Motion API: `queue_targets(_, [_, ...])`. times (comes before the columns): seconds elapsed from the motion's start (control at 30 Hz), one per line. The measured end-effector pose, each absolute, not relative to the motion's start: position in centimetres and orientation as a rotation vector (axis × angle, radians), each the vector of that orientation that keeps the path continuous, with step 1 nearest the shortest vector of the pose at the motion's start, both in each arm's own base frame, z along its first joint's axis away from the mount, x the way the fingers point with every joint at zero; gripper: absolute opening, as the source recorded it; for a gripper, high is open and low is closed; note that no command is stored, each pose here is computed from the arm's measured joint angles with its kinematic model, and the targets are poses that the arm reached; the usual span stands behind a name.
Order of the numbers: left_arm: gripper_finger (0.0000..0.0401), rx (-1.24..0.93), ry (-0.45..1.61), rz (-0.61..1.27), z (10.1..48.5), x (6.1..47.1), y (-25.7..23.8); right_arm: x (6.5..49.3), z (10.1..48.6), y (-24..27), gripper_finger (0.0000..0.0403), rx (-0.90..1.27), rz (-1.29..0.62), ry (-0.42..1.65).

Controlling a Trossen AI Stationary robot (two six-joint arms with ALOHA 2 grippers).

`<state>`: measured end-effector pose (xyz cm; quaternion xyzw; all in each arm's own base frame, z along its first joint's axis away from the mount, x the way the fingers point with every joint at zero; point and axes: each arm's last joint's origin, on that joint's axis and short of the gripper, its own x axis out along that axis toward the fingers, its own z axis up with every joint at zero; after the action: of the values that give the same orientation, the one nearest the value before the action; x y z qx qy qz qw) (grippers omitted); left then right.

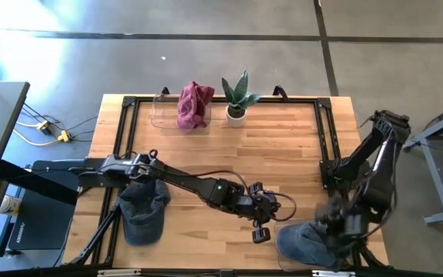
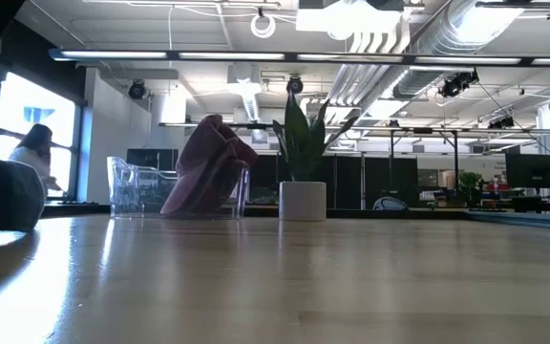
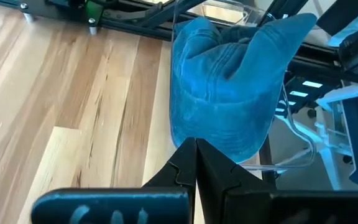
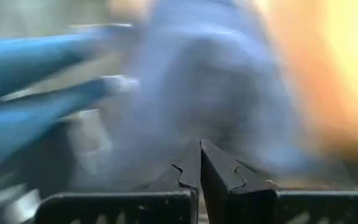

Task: Pick & Place hat
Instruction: Put the top blue cap into the bottom transparent bin

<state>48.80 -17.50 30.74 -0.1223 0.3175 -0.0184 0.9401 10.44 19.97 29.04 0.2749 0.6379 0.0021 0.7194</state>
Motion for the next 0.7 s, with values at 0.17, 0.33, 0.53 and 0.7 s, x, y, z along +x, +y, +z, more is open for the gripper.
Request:
queue_targets(0.17, [0.0000, -0.258, 0.674, -0.027, 30.5, 48.7, -17.5, 11.1, 28.4, 23.6, 0.0000, 0.649, 0.414, 1.237])
queue_targets(0.33, [0.0000, -0.261, 0.678, -0.025, 30.5, 48.6, -17.5, 11.0, 22.3, 24.1, 0.0000, 0.556, 0.310, 1.380])
queue_targets(0.53, [0.0000, -0.260, 0.691, -0.031, 30.4, 48.6, -17.5, 11.1, 19.9, 23.3, 0.0000, 0.469, 0.206, 1.385])
queue_targets(0.7, [0.0000, -0.263, 0.701, -0.029, 30.5, 48.4, -17.4, 11.0, 22.8, 23.9, 0.0000, 0.534, 0.337, 1.416])
